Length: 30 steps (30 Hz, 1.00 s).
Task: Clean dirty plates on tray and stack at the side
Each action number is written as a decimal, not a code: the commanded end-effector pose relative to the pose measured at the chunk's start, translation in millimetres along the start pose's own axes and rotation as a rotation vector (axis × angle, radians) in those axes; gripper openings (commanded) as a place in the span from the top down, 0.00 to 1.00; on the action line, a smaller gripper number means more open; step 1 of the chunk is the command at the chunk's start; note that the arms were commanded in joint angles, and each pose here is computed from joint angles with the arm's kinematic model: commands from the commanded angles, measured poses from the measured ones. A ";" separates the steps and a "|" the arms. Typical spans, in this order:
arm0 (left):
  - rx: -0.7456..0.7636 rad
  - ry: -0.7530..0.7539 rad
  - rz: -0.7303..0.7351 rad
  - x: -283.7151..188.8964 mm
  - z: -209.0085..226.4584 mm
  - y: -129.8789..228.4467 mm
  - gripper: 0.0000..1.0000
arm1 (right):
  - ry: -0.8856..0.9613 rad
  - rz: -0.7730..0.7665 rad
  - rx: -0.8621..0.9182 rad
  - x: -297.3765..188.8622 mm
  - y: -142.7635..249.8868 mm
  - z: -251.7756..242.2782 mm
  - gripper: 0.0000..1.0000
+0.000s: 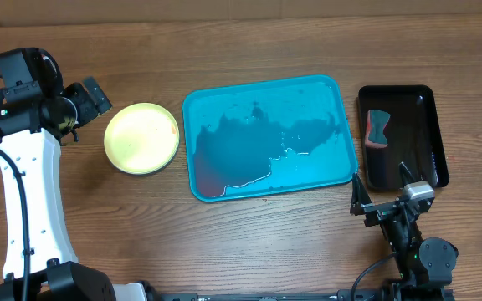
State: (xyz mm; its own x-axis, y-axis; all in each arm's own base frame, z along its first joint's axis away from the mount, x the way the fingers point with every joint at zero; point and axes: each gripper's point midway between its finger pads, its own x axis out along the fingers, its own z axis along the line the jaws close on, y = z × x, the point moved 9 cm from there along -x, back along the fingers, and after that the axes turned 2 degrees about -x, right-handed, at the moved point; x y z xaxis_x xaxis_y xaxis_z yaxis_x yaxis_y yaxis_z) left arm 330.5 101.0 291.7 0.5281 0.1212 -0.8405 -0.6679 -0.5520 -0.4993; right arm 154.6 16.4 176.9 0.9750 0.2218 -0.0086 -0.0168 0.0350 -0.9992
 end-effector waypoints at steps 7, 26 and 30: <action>0.017 0.001 -0.002 0.8 -2.5 -1.2 0.00 | -0.008 -0.007 0.005 0.1 1.7 1.0 0.00; 0.174 0.033 -0.331 -72.2 -14.7 26.4 0.00 | -0.008 -0.007 0.005 0.1 1.7 1.0 0.00; 0.188 0.125 -0.441 -74.6 -5.4 58.5 0.00 | -0.008 -0.007 0.004 0.1 1.7 1.0 0.00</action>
State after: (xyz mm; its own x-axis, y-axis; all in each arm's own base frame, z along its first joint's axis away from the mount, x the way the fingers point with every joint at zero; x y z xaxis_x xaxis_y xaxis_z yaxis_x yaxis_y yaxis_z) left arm 271.1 60.9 346.9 0.8267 0.2312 -0.5129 -0.4222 -0.3475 -0.8372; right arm 154.5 16.4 176.9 0.9748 0.2230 -0.0086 -0.0168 0.0350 -0.9992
